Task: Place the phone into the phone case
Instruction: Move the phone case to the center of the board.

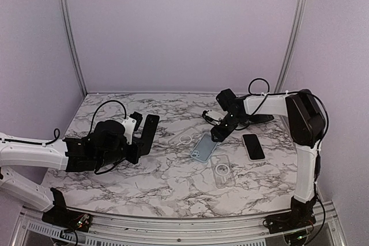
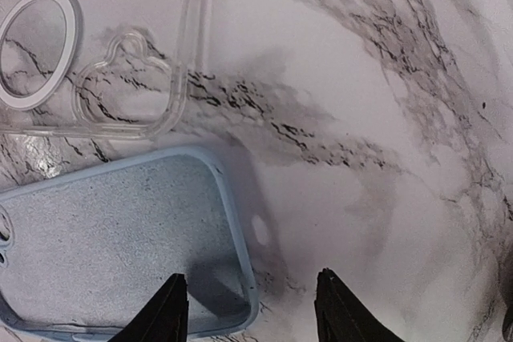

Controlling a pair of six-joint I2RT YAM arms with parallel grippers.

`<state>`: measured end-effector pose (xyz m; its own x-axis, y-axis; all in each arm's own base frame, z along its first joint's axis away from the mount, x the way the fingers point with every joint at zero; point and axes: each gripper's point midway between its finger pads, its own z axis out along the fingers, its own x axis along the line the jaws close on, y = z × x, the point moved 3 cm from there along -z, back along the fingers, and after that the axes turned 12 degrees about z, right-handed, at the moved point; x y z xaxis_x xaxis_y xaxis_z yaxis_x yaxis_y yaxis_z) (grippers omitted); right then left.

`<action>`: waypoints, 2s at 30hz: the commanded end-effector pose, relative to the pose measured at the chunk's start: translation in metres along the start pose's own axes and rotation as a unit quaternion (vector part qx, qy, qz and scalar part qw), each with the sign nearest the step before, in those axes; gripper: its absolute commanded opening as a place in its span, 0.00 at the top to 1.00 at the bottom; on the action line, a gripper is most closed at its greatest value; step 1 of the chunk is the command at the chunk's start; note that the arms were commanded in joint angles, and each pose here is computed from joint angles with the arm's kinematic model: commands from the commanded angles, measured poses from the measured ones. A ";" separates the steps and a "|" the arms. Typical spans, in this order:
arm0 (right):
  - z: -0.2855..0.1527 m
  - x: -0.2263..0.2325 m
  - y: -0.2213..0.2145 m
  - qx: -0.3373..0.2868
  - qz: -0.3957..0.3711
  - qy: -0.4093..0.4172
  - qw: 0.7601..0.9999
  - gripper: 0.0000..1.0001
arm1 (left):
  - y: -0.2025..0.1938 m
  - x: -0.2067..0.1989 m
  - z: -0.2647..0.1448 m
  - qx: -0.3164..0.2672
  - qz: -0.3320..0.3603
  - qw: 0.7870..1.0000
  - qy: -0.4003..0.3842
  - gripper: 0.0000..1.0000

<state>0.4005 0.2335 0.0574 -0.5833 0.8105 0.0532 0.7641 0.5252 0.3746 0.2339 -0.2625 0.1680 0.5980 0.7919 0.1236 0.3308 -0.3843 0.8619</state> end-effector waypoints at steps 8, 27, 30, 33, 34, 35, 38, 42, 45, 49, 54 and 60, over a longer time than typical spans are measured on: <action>0.011 0.011 0.019 -0.011 0.012 0.011 1.000 0.55 | 0.007 0.005 -0.007 -0.019 -0.009 1.000 0.016 1.00; -0.036 0.030 0.011 -0.011 0.148 0.007 0.989 1.00 | 0.010 0.014 -0.013 -0.029 -0.006 0.999 0.037 1.00; -0.060 0.048 0.007 -0.059 0.218 0.045 0.973 1.00 | 0.010 0.016 -0.015 -0.034 -0.011 0.998 0.043 1.00; -0.077 0.076 -0.003 -0.105 0.279 0.082 0.951 1.00 | 0.011 0.018 -0.019 -0.046 -0.013 0.998 0.046 1.00; -0.078 0.089 -0.010 -0.107 0.290 0.091 0.947 1.00 | 0.012 0.019 -0.020 -0.049 -0.012 0.998 0.047 1.00; -0.075 0.100 -0.022 -0.100 0.298 0.092 0.945 1.00 | 0.013 0.020 -0.022 -0.052 -0.011 0.997 0.048 1.00; -0.072 0.129 -0.049 -0.079 0.316 0.085 0.942 1.00 | 0.012 0.023 -0.026 -0.058 -0.006 0.997 0.052 1.00; -0.063 0.168 -0.092 -0.025 0.317 0.088 0.944 1.00 | 0.011 0.026 -0.031 -0.063 -0.005 0.996 0.057 1.00; -0.062 0.191 -0.120 0.018 0.299 0.084 0.950 1.00 | 0.012 0.028 -0.034 -0.069 -0.007 0.996 0.062 1.00; -0.074 0.228 -0.136 0.064 0.230 0.108 0.965 0.83 | 0.011 0.030 -0.035 -0.069 -0.003 0.995 0.066 1.00; -0.093 0.243 -0.126 0.112 0.036 0.089 0.989 0.40 | 0.010 0.029 -0.033 -0.065 0.000 0.996 0.066 1.00; -0.065 0.251 -0.088 0.085 -0.185 0.064 0.977 0.32 | 0.014 0.029 -0.034 -0.066 -0.007 0.996 0.064 1.00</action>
<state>0.1579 0.3743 0.1197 -0.6322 0.7391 0.2325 0.7727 0.5792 0.2598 0.2268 -0.2261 0.1796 0.5183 0.8340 0.1891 0.2772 -0.3730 0.8854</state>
